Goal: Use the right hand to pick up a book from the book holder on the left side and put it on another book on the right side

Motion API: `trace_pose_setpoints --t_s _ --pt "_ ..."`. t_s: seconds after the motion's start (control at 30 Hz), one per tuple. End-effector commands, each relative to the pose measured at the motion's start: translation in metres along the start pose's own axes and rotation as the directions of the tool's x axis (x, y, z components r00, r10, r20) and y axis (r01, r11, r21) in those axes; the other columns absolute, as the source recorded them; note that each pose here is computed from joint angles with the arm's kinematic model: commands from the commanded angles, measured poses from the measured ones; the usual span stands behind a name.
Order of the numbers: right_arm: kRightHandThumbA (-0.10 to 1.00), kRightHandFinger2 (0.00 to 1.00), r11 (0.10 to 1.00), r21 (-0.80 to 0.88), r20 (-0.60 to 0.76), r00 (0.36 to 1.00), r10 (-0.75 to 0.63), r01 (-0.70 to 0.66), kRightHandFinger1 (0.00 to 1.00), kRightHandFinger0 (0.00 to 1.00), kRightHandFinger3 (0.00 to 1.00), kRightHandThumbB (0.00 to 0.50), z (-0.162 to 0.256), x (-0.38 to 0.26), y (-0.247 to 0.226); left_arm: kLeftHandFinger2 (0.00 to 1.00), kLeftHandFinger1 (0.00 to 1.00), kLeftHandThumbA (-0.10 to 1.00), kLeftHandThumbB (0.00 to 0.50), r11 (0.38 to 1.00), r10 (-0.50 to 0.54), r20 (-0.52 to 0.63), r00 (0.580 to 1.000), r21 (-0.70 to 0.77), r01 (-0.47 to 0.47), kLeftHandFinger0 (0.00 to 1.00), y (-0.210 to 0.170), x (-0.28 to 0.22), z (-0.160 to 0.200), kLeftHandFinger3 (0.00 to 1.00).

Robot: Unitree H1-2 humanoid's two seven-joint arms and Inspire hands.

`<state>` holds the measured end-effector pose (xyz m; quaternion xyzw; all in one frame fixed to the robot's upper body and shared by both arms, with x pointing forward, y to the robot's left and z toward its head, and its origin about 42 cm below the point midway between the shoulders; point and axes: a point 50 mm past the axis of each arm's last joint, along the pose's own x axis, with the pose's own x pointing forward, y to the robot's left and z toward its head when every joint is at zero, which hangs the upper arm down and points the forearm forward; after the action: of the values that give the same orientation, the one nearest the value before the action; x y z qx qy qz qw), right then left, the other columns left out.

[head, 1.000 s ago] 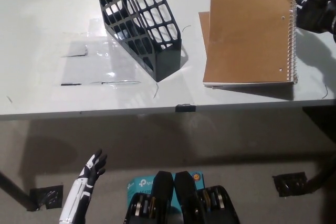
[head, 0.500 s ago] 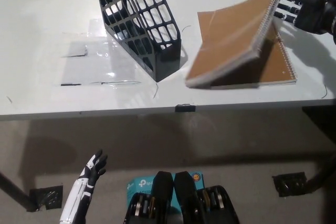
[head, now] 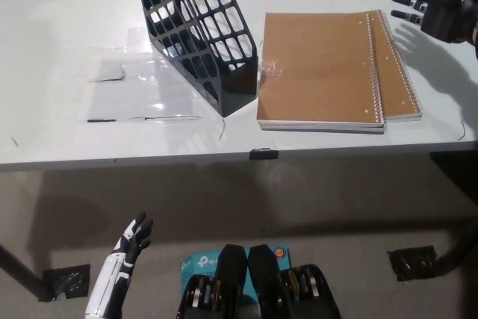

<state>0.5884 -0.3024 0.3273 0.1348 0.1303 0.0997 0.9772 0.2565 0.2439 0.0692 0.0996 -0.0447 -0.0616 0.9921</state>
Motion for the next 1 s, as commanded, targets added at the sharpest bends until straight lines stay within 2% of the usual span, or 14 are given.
trace_pose_setpoints --t_s 0.0,0.03,0.13,0.17,0.2,0.23,0.27,0.3,0.37,0.57,0.6,0.67,0.83,0.97 --pt "0.53 1.00 0.998 -0.052 0.220 0.975 -0.032 0.045 1.00 1.00 1.00 0.283 0.063 -0.014 -0.004 1.00 1.00 1.00 0.118 1.000 0.018 0.051 0.999 0.012 -0.019 1.00 0.005 0.002 0.005 1.00" --pt "0.52 1.00 0.998 -0.046 0.226 0.974 -0.035 0.046 1.00 1.00 1.00 0.313 0.065 -0.015 -0.003 1.00 1.00 1.00 0.120 1.000 0.020 0.052 0.998 0.011 -0.020 1.00 0.005 0.003 0.005 1.00" --pt "0.54 1.00 0.997 -0.068 0.279 0.960 -0.020 0.041 1.00 1.00 1.00 0.332 0.082 -0.019 -0.001 1.00 1.00 1.00 0.110 1.000 0.023 0.058 0.998 0.012 -0.023 1.00 0.005 0.005 0.005 1.00" --pt "0.58 1.00 0.994 -0.098 0.299 0.954 -0.010 0.041 1.00 1.00 1.00 0.386 0.088 -0.021 0.002 1.00 1.00 1.00 0.114 1.000 0.022 0.056 0.998 0.014 -0.022 1.00 0.005 0.005 0.006 1.00" --pt "0.57 1.00 0.993 -0.116 0.320 0.947 0.008 0.031 1.00 1.00 1.00 0.328 0.095 -0.024 0.005 1.00 1.00 1.00 0.117 1.000 0.021 0.055 0.998 0.016 -0.022 1.00 0.005 0.005 0.006 1.00" --pt "0.57 1.00 0.991 -0.129 0.341 0.940 0.027 0.018 1.00 1.00 1.00 0.317 0.102 -0.027 0.009 1.00 1.00 1.00 0.128 0.999 0.026 0.056 0.998 0.017 -0.027 1.00 0.005 0.006 0.007 1.00" --pt "0.56 1.00 0.990 -0.144 0.367 0.929 0.054 -0.001 1.00 1.00 1.00 0.319 0.108 -0.031 0.012 1.00 1.00 1.00 0.133 0.999 0.027 0.055 0.998 0.019 -0.028 1.00 0.005 0.006 0.007 1.00" --pt "0.57 1.00 0.984 -0.177 0.395 0.915 0.084 -0.014 1.00 1.00 1.00 0.373 0.114 -0.037 0.017 1.00 1.00 1.00 0.135 0.999 0.024 0.054 0.998 0.020 -0.025 1.00 0.005 0.006 0.007 1.00" --pt "0.55 1.00 0.976 -0.214 0.456 0.881 0.128 -0.031 1.00 1.00 1.00 0.419 0.126 -0.051 0.033 1.00 1.00 1.00 0.136 0.999 0.032 0.062 0.998 0.012 -0.033 1.00 0.005 0.008 0.008 1.00" --pt "0.68 1.00 0.900 -0.436 0.602 0.735 0.313 -0.027 1.00 1.00 1.00 0.432 0.142 -0.131 0.096 1.00 1.00 1.00 0.159 0.999 0.047 0.097 0.994 0.016 -0.049 1.00 0.013 0.032 0.022 1.00" --pt "0.69 1.00 0.879 -0.477 0.611 0.708 0.354 -0.028 1.00 1.00 1.00 0.463 0.140 -0.148 0.105 1.00 1.00 1.00 0.165 0.999 0.049 0.106 0.993 0.009 -0.050 1.00 0.015 0.037 0.025 1.00" --pt "0.69 1.00 0.843 -0.537 0.635 0.646 0.423 -0.024 1.00 1.00 1.00 0.454 0.135 -0.174 0.118 1.00 1.00 1.00 0.166 0.998 0.048 0.127 0.991 0.025 -0.052 1.00 0.020 0.047 0.032 1.00" --pt "0.73 1.00 0.786 -0.618 0.698 0.479 0.532 0.028 1.00 1.00 1.00 0.349 0.104 -0.232 0.134 1.00 1.00 1.00 0.201 0.998 0.051 0.178 0.983 0.029 -0.056 1.00 0.027 0.069 0.048 1.00" --pt "0.85 1.00 0.679 -0.708 0.694 0.367 0.620 0.192 1.00 1.00 1.00 0.339 0.064 -0.272 0.139 1.00 1.00 1.00 0.210 0.997 0.047 0.199 0.979 0.052 -0.058 1.00 0.036 0.083 0.058 1.00"
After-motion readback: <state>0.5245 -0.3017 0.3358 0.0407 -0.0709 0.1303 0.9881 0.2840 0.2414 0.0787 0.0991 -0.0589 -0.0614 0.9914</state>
